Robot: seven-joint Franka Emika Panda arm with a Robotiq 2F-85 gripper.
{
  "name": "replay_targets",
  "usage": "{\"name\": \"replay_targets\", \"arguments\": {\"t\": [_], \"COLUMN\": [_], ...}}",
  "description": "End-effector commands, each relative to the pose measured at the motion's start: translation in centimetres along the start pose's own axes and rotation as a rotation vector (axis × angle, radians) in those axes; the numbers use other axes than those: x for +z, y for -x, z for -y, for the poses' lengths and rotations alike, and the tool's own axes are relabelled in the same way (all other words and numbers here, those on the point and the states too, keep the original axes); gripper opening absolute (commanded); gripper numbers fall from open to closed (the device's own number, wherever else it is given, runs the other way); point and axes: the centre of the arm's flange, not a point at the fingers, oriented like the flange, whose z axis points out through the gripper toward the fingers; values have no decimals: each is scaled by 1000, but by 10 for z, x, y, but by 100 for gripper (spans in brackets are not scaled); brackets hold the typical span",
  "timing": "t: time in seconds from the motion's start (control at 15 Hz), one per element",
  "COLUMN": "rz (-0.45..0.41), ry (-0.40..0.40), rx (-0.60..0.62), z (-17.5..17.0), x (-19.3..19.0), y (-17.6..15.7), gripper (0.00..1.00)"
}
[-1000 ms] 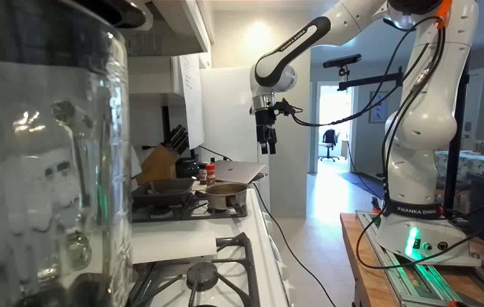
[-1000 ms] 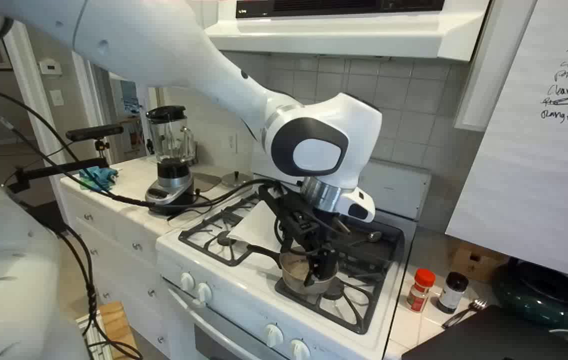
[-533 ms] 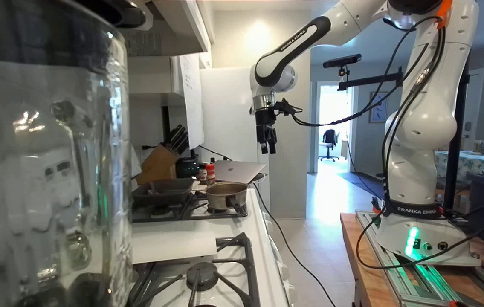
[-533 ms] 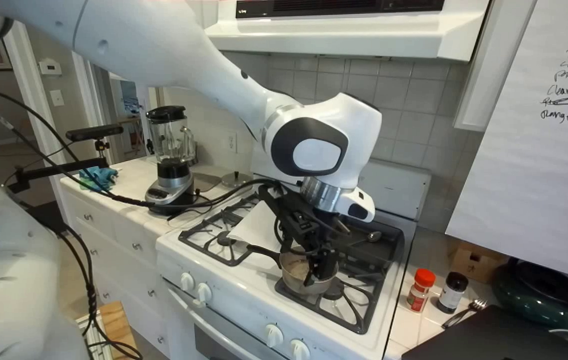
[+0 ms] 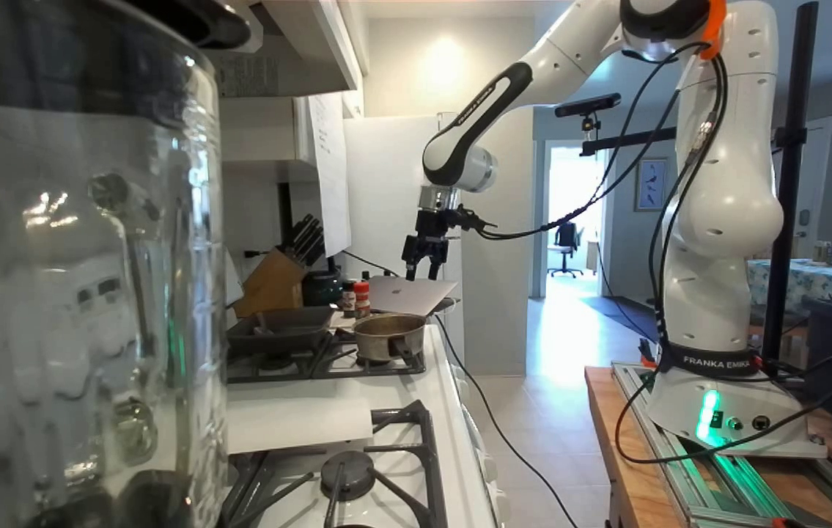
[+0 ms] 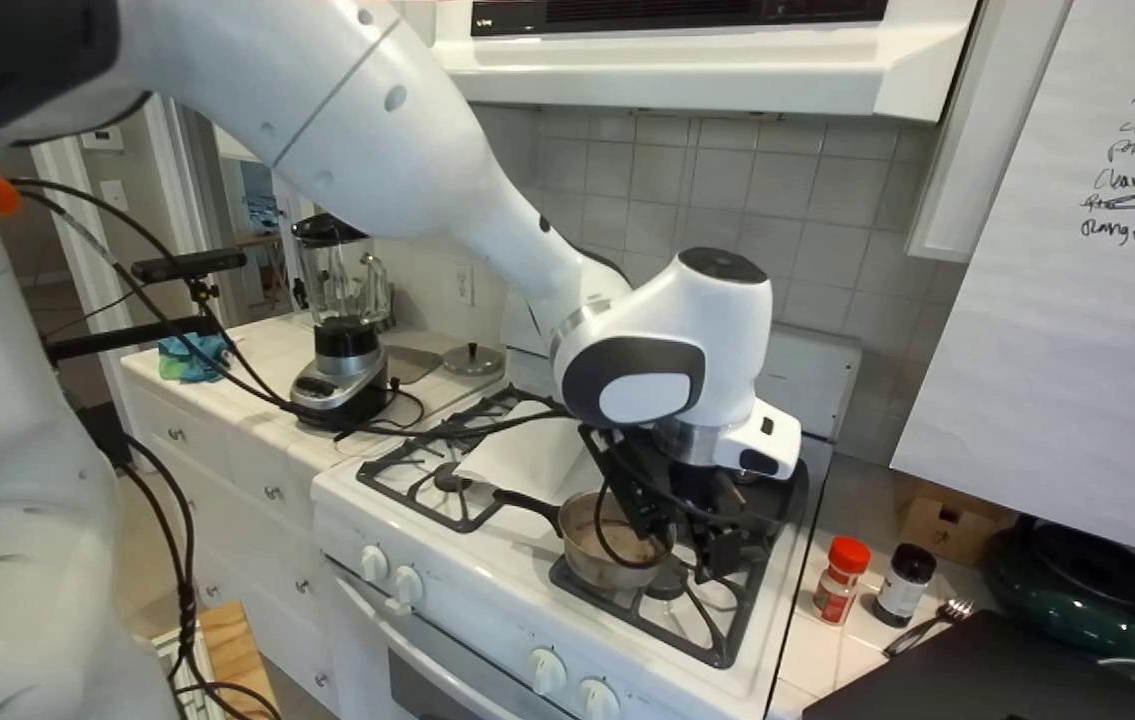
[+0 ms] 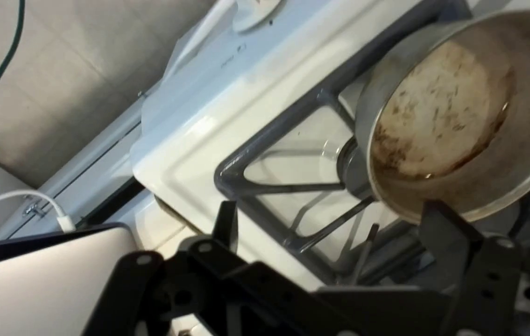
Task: Sprinkle some of the contents of the orange bottle into the grey tray
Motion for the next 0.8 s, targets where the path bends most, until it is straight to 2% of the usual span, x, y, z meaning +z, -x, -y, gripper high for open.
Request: {"name": "replay_targets", "arguments": {"t": [0.0, 0.2, 0.33, 0.73], "rz": [-165, -276, -320, -370], "ry": [3, 36, 64, 112], "rx": [80, 104, 112, 74], "z": [-10, -16, -18, -19], "x": [44, 70, 83, 114], "y": [-37, -57, -70, -108], "gripper": [100, 100, 100, 100]}}
